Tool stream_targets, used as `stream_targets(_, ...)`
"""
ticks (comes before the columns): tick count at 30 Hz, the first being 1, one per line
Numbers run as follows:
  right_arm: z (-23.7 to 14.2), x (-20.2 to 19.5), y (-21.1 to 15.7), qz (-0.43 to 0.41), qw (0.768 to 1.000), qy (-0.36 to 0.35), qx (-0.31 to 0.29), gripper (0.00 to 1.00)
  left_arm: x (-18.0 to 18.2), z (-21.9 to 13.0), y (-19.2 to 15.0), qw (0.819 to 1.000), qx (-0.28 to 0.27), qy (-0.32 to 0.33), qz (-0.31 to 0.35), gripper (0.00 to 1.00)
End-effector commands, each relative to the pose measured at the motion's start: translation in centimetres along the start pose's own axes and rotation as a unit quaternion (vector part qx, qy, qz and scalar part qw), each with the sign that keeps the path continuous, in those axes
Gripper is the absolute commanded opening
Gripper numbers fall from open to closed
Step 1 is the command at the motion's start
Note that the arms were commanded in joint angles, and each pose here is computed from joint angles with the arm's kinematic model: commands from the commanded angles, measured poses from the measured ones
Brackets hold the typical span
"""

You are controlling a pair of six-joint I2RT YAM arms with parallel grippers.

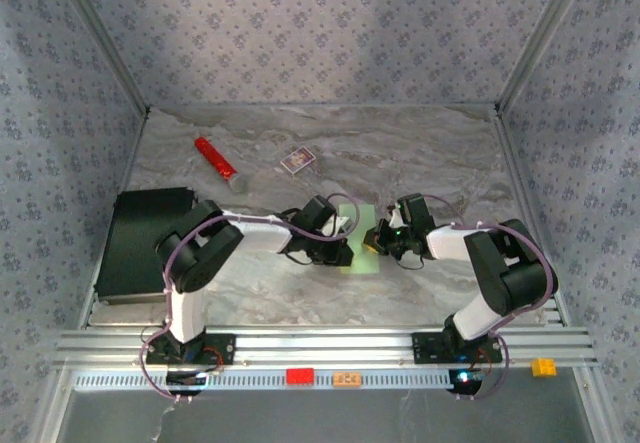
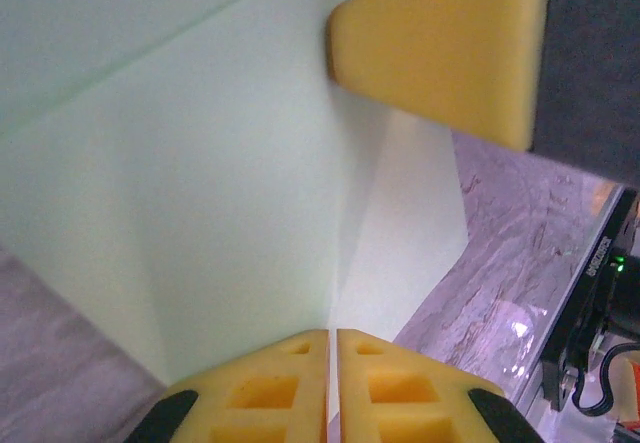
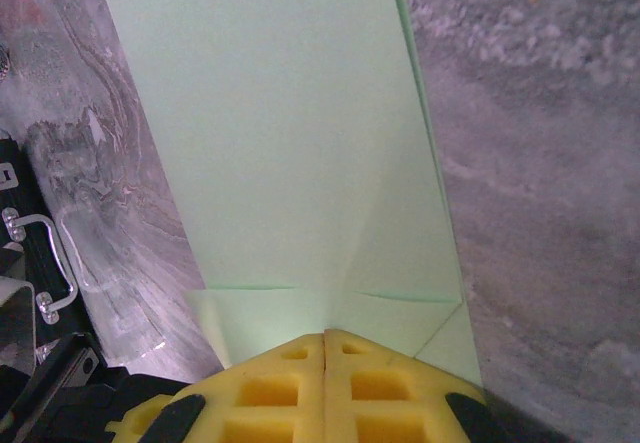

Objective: Fold a paper plane with a square sheet of paper (pick it up from the middle)
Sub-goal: Fold the triangle a second time at the center of the table.

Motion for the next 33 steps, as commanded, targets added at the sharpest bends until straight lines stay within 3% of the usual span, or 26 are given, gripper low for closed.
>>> stream_targets(1,0.2,-2.2,-0.9,0.017,0.999,-0.050,0.009,0.05,0.9,-0.6,-2.0,0.999,0.032,0.024,-0.003,0.11)
stream_targets(17,0.3,-1.8,-0.8,0.012,0.999,-0.043,0.009,0.05,1.4,-2.0,-3.6,0.997,0.041,0.066,0.024,0.08)
stream_targets(27,-0.7,1.5,0.5,-0.045,0.999,0.006,-0.002,0.09,-1.9,-5.6,-1.4,0.997,-0.058,0.023,0.050,0.04)
stream_targets(33,-2.8,3.0,1.0,-0.060,0.998,-0.002,-0.028,0.19,-3.3,-5.3,1.8,0.996,-0.072,0.005,0.049,0.04)
Point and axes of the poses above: each hand's point on the last joint's axis, 136 mm out from that joint toward the fingers, its own z axis out along the fingers, its own x axis along the line the jaws close on, y = z × x, the point moved 7 cm from there along -z, back along the fingers, and after that the axes turned 10 degrees about -z, right-handed, at the moved point
